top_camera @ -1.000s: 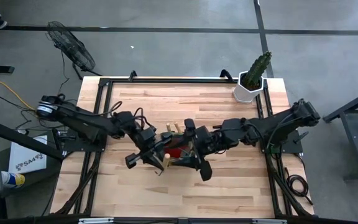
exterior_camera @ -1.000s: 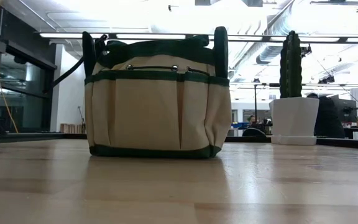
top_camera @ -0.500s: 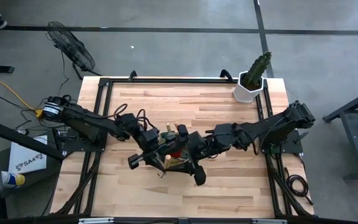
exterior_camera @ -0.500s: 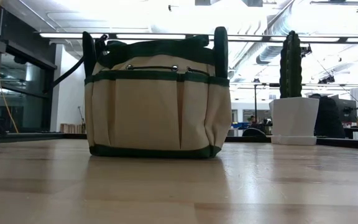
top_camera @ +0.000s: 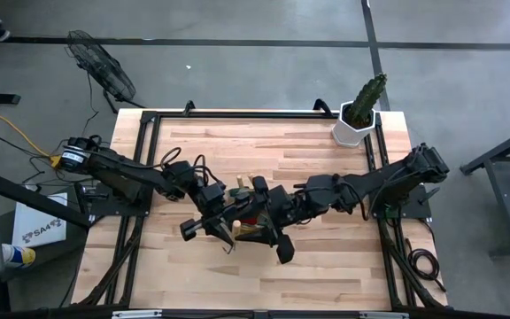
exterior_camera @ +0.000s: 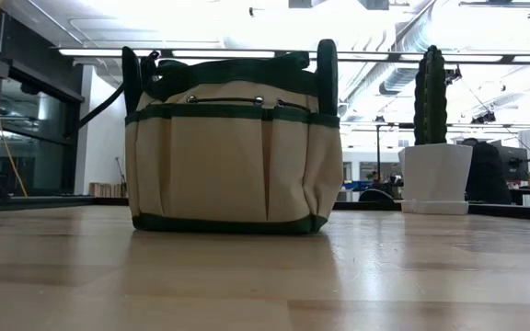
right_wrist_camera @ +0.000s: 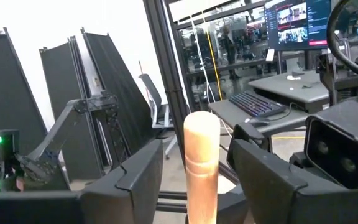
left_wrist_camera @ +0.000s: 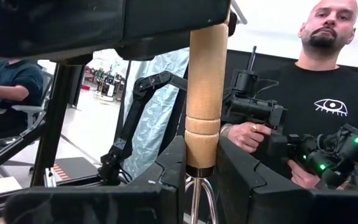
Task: Pick & Place Garden tools in Gardening bag
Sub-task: Put the light brown hand rake into the gardening bag
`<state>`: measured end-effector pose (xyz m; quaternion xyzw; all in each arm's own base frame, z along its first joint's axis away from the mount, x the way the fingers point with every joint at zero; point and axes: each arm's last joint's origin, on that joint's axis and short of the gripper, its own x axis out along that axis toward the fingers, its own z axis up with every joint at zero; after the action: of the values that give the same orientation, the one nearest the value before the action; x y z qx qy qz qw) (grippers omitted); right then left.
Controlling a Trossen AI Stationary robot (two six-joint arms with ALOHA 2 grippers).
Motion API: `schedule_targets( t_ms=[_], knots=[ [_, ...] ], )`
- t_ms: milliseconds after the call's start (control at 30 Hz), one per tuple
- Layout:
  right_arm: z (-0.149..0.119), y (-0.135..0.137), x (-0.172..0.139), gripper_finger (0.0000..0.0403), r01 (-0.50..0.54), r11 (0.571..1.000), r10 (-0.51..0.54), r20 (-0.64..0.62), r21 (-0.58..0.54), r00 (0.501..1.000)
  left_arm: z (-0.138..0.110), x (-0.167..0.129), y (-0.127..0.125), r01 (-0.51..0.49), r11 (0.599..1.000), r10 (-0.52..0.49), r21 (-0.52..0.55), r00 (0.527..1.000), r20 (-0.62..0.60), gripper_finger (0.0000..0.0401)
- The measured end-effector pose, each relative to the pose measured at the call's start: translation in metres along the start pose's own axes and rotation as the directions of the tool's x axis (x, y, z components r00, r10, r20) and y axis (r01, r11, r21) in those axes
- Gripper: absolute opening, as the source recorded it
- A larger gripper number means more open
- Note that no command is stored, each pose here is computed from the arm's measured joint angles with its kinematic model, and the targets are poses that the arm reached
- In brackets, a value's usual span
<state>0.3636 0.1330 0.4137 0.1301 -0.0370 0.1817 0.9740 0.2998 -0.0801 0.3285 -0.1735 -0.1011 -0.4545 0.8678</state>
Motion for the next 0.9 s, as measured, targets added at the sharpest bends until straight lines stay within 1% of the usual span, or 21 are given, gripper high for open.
schedule_targets(
  t_ms=[400,567,900],
  knots=[
    [0.0036,-0.0014,-0.0001,0.0169,-0.003,1.0,0.002,0.033,0.019,0.999,-0.0012,0.0,0.0008,-0.009,1.0,0.009,-0.013,1.0,-0.01,0.0055],
    [0.0032,-0.0015,-0.0002,0.016,-0.002,1.0,0.001,0.028,0.019,1.0,-0.0011,0.0,0.0009,-0.015,1.0,0.015,-0.013,1.0,-0.005,0.0055],
    [0.0029,-0.0009,-0.0001,0.0124,-0.022,1.0,0.022,0.021,0.019,1.0,-0.001,0.0,0.001,-0.016,1.0,0.016,-0.016,1.0,-0.004,0.0055]
  ],
)
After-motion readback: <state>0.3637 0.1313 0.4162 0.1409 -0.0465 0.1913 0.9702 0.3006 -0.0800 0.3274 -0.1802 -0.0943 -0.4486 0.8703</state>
